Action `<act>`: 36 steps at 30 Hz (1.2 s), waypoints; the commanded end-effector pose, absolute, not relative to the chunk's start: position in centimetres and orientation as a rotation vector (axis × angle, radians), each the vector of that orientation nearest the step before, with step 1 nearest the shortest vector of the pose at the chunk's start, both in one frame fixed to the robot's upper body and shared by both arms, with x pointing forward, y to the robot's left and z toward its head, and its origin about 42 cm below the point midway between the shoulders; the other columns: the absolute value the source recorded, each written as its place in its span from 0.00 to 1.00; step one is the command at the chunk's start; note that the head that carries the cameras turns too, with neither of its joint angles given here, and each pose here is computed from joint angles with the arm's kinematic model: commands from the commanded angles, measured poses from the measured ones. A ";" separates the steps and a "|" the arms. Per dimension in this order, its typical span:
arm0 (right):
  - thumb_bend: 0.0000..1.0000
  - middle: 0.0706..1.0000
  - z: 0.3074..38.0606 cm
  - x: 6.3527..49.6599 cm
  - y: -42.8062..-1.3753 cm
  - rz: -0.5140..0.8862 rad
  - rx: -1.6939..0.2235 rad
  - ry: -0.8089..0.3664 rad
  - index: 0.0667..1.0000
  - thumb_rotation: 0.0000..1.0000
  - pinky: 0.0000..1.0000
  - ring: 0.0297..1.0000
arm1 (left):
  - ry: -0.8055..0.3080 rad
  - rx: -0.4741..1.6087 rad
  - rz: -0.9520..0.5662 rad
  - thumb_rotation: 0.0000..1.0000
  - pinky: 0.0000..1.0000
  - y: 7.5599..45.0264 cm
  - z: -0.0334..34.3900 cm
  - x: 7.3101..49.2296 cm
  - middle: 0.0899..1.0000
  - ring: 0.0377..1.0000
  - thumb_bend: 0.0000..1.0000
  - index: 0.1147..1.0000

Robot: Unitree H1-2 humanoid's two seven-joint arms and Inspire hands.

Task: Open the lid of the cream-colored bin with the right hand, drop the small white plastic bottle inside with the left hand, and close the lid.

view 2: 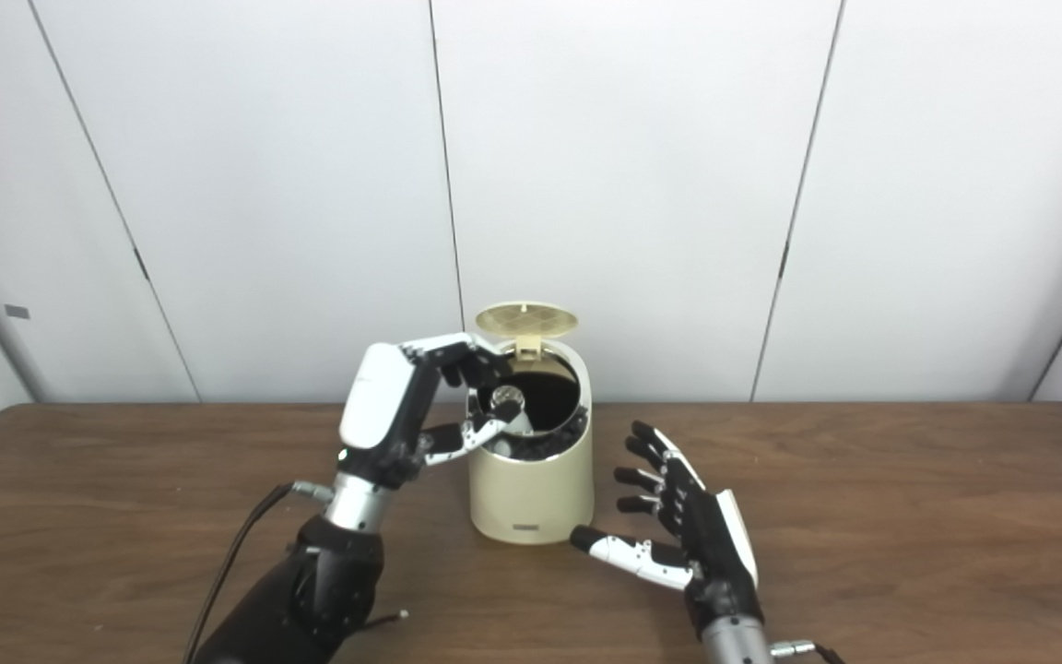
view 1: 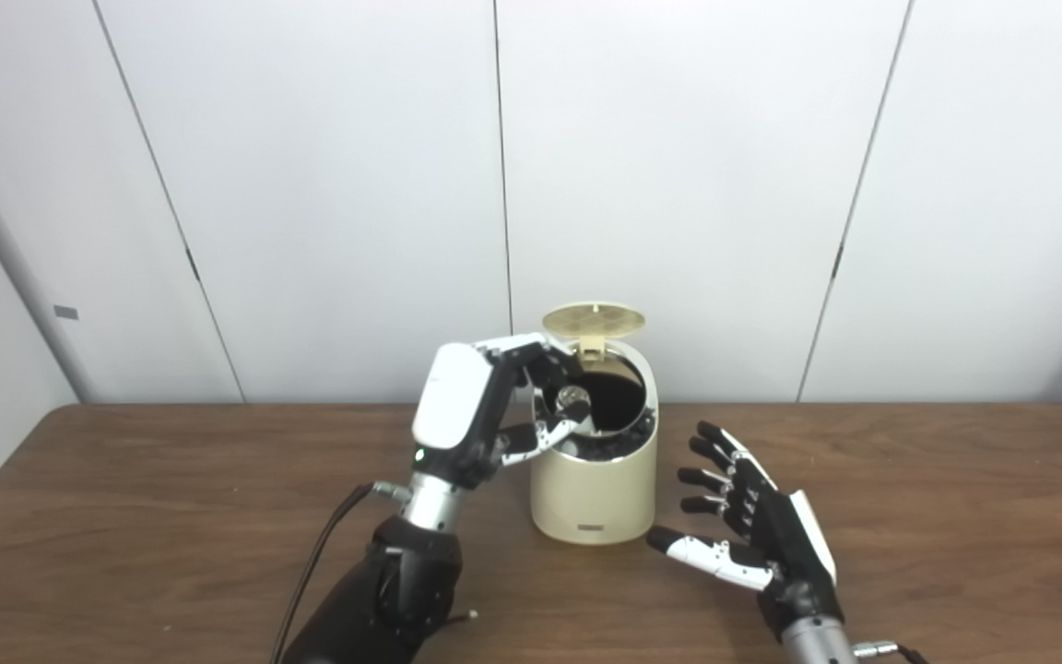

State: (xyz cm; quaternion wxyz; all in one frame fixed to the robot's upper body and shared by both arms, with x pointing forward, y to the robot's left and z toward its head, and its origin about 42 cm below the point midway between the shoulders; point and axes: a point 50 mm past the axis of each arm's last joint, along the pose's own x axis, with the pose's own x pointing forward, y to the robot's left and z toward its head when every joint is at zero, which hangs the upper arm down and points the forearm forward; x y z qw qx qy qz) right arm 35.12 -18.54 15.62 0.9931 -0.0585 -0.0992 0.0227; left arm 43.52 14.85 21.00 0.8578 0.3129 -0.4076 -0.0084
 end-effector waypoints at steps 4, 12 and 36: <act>0.78 0.87 17.3 35.7 -18.5 0.055 -0.112 -0.279 0.87 0.23 0.64 0.76 | -1.001 0.657 0.078 0.00 0.37 17.3 22.8 43.8 0.43 0.40 0.50 0.47; 0.79 0.86 17.0 35.8 -18.9 0.057 -0.120 -0.282 0.86 0.24 0.63 0.75 | -0.781 0.427 0.019 0.04 0.49 20.1 21.3 42.3 0.58 0.54 0.51 0.44; 0.79 0.86 16.9 35.9 -20.4 0.046 -0.123 -0.290 0.86 0.22 0.67 0.75 | -0.244 0.140 -0.183 0.23 0.61 25.3 18.9 39.3 0.77 0.71 0.72 0.77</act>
